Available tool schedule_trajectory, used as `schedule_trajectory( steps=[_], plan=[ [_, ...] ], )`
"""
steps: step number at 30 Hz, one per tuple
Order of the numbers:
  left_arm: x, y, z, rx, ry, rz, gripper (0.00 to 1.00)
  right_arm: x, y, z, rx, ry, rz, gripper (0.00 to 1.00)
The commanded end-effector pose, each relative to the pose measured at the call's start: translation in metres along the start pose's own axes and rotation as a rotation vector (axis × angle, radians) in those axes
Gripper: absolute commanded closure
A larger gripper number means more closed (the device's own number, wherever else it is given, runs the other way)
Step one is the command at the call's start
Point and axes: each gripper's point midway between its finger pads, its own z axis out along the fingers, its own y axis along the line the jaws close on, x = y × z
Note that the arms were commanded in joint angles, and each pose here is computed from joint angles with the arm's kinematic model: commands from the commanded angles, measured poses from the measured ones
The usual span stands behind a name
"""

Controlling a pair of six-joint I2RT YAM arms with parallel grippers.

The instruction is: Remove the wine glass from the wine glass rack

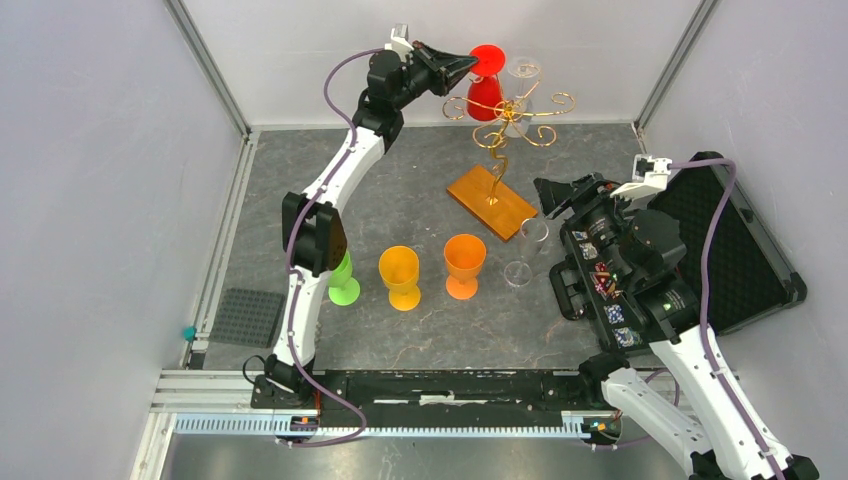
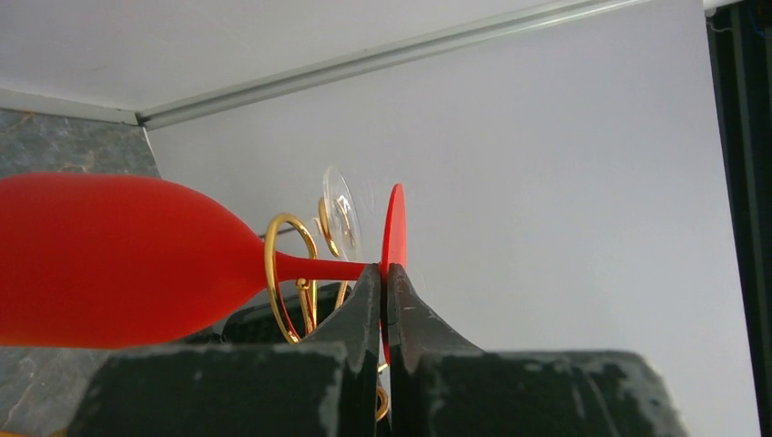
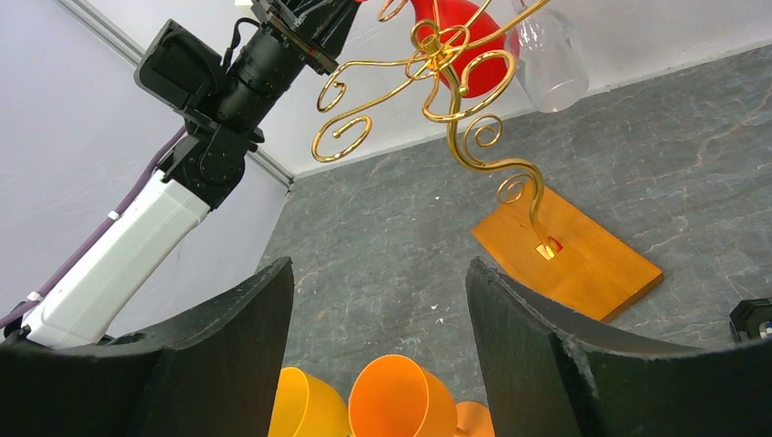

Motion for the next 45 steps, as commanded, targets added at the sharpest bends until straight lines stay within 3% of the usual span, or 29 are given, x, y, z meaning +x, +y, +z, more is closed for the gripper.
schedule_trajectory(
  steps=[1, 7, 15, 24, 31, 40, 45],
  plan=[
    [0.014, -0.05, -0.012, 0.116, 0.101, 0.019, 0.98, -0.012, 0.005, -0.001, -0.018, -0.05, 0.013, 0.26],
    [0.018, -0.046, -0.023, 0.101, 0.171, 0.06, 0.98, -0.012, 0.005, 0.0, -0.019, -0.049, 0.014, 0.26],
    [-0.002, -0.057, -0.045, 0.081, 0.142, 0.133, 0.98, -0.011, 0.007, 0.002, -0.027, -0.045, 0.019, 0.25],
    [-0.021, -0.066, -0.072, 0.071, 0.105, 0.181, 0.98, 0.0, 0.017, 0.005, -0.115, -0.031, 0.021, 0.06],
    [-0.031, -0.078, -0.108, 0.066, 0.065, 0.233, 0.98, 0.002, 0.038, 0.007, -0.242, -0.038, 0.013, 0.02],
    [-0.051, -0.151, -0.184, 0.126, -0.041, 0.339, 0.98, 0.011, 0.069, 0.018, -0.407, -0.019, 0.141, 0.02],
    [-0.019, -0.23, -0.231, 0.409, -0.025, 0.244, 0.98, 0.003, 0.106, 0.012, -0.553, -0.109, 0.271, 0.02]
  ],
)
